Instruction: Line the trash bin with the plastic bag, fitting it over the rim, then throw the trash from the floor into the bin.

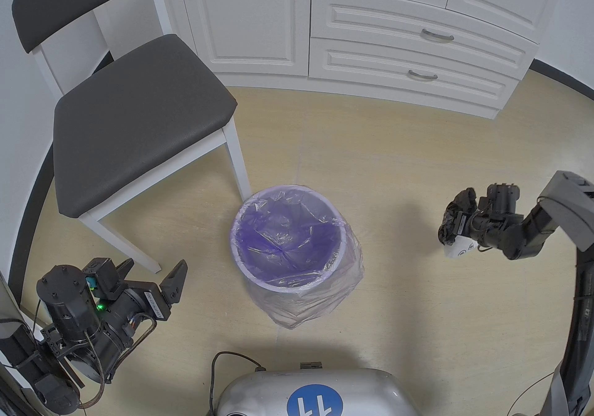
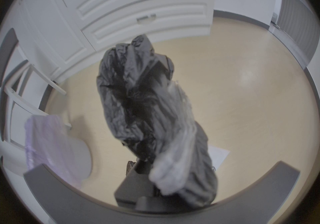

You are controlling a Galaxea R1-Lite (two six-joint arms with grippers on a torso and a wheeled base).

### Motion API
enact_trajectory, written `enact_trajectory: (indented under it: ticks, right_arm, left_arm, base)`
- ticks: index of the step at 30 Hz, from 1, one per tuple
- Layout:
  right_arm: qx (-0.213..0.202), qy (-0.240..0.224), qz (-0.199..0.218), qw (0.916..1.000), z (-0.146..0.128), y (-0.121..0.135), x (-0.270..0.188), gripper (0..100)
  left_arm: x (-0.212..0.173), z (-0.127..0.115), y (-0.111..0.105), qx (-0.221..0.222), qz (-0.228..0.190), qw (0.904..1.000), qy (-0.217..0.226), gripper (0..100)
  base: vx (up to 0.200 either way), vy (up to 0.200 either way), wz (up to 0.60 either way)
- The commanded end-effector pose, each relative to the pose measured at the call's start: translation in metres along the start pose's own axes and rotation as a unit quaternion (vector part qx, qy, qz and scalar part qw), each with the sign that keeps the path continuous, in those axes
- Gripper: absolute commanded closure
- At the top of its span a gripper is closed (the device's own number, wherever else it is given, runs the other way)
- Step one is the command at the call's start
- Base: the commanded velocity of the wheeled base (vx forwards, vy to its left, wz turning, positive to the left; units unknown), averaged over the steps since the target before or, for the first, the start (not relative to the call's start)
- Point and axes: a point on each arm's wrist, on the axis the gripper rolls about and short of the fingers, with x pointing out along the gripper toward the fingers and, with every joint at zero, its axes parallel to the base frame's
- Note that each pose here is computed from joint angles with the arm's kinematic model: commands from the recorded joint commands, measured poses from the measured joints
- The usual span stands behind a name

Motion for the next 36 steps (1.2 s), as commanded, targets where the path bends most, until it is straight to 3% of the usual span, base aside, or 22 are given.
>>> enact_trajectory:
  ticks: [1,9,12,18,19,23,27,36]
  right_arm:
    - [-0.060,-0.084,0.071,0.9921,0.065,0.047,-0.151,100]
    - [-0.084,-0.111,0.132,0.9815,0.061,0.088,-0.209,100]
    - [-0.090,-0.123,0.152,0.9766,0.048,0.123,-0.238,100]
    - [-0.075,-0.125,0.184,0.9721,0.028,0.165,-0.266,100]
    - [-0.069,-0.115,0.204,0.9698,0.015,0.183,-0.276,100]
    - [-0.058,-0.103,0.228,0.9663,0.001,0.205,-0.288,100]
    - [-0.018,-0.082,0.272,0.9588,-0.022,0.240,-0.290,100]
    - [0.082,-0.094,0.279,0.9521,-0.072,0.294,-0.239,100]
  left_arm:
    - [-0.007,0.003,0.002,-0.002,-0.003,1.0000,-0.007,0]
    - [-0.008,0.004,0.001,0.000,-0.005,0.9999,-0.011,0]
    - [-0.008,0.006,0.001,0.014,-0.003,0.9998,-0.016,0]
    - [-0.011,0.027,-0.002,0.060,0.025,0.9951,-0.075,0]
    - [-0.014,0.035,-0.003,0.079,0.027,0.9919,-0.096,0]
    - [-0.016,0.042,-0.003,0.101,0.032,0.9882,-0.111,0]
    - [-0.010,0.047,0.002,0.118,0.054,0.9845,-0.119,0]
    - [-0.013,0.048,0.006,0.149,0.065,0.9796,-0.118,0]
  base:
    - [0.000,0.000,0.00]
    - [0.000,0.000,0.00]
    - [0.000,0.000,0.00]
    - [0.000,0.000,0.00]
    - [0.000,0.000,0.00]
    - [0.000,0.000,0.00]
    - [0.000,0.000,0.00]
    - [0.000,0.000,0.00]
